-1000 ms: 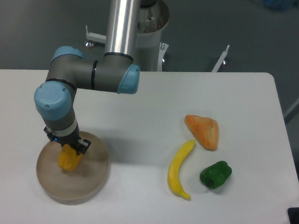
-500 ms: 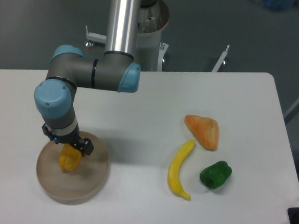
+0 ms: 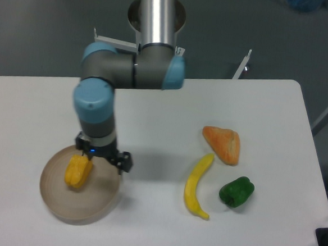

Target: Place the yellow pepper on the plate

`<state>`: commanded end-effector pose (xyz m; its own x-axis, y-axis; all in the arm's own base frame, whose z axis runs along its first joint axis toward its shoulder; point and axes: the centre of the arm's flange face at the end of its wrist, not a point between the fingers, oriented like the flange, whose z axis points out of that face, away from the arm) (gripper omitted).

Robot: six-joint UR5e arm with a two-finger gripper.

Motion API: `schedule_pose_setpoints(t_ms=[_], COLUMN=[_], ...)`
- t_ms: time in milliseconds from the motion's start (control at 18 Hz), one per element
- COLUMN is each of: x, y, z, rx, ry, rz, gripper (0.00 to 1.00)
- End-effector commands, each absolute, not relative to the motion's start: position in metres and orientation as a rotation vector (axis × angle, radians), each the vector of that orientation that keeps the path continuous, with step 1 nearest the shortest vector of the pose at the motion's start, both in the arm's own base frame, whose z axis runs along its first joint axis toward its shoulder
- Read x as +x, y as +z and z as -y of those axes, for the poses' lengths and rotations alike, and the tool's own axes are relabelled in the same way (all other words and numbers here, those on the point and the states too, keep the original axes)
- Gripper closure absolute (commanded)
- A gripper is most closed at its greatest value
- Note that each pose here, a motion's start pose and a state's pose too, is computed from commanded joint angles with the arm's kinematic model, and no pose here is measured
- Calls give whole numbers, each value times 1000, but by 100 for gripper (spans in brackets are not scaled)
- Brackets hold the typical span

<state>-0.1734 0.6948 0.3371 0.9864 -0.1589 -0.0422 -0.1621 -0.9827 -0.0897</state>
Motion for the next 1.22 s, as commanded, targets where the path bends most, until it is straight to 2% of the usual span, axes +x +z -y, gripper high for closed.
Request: schedule_pose_setpoints(t_ms=[278,500,1222], x=[-241,-271,-295], y=[346,352,361], z=[-672,-659,-646], rx=[-3025,-3009,-3017], ry=[90,116,174], rz=[-348,-428,-480], gripper=[0,0,0])
